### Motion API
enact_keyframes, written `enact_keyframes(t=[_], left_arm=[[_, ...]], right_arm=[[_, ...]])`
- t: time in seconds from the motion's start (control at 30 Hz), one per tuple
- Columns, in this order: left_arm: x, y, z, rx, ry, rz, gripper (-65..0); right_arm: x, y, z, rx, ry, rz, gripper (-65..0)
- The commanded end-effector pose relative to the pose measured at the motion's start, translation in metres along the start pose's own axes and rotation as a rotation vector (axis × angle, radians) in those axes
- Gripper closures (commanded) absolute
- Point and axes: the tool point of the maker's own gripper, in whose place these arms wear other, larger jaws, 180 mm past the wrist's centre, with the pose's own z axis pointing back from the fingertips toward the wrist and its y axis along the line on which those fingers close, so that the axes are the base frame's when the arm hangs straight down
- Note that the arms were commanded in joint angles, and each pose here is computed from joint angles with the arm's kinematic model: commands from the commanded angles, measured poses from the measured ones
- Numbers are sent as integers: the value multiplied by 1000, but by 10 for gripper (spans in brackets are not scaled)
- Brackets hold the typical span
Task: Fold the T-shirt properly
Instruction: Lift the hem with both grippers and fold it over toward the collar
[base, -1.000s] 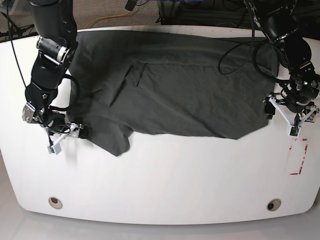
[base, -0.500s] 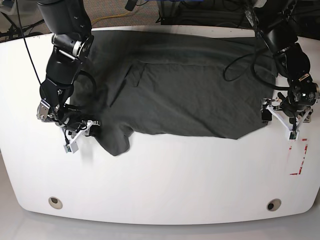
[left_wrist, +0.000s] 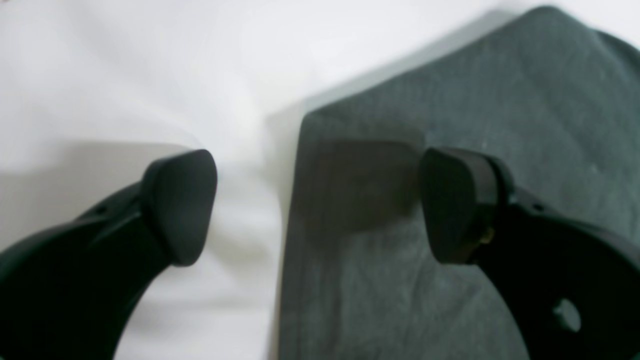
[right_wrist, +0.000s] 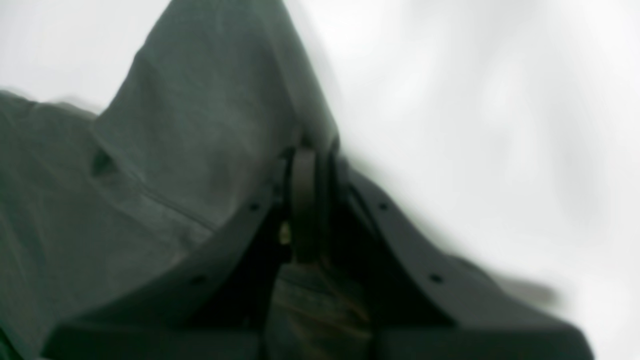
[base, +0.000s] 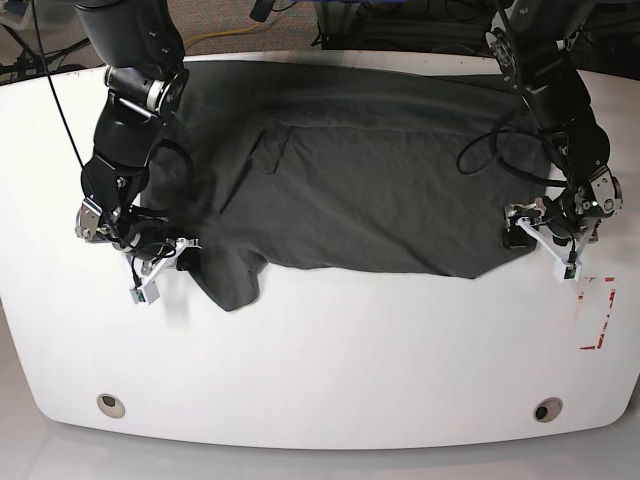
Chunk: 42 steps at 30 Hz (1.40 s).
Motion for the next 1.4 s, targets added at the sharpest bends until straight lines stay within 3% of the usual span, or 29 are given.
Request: enact_keyframes(t=[0.0,0.27,0.33,0.63,0.97,1.2,1.37], left_arm=[[31,-2,4,-6,-64,-32,-612],[28,-15,-9,-47,-28,-33,-604],[26,-17,-14,-60,-14,-19,-544],[34,-16,-16,-59,-57,-14,-4],[45,-22,-8,-99,-90,-85,0],[60,-20,29,-36,-166,-212,0],[64,-18,42,-4,-168,-250,0]], right_arm=[[4,-5,4,-21,18,20,-33],[5,-4,3,-18,16,20,-32],[6,-3,3,-18,15,21,-30],[23,-5,9,-31,-21,44,0],[61,-9,47,-126,-53,162,0],[73,-11,81,-221,-54,248,0],[76,-11,100,-276,-53,290,0]])
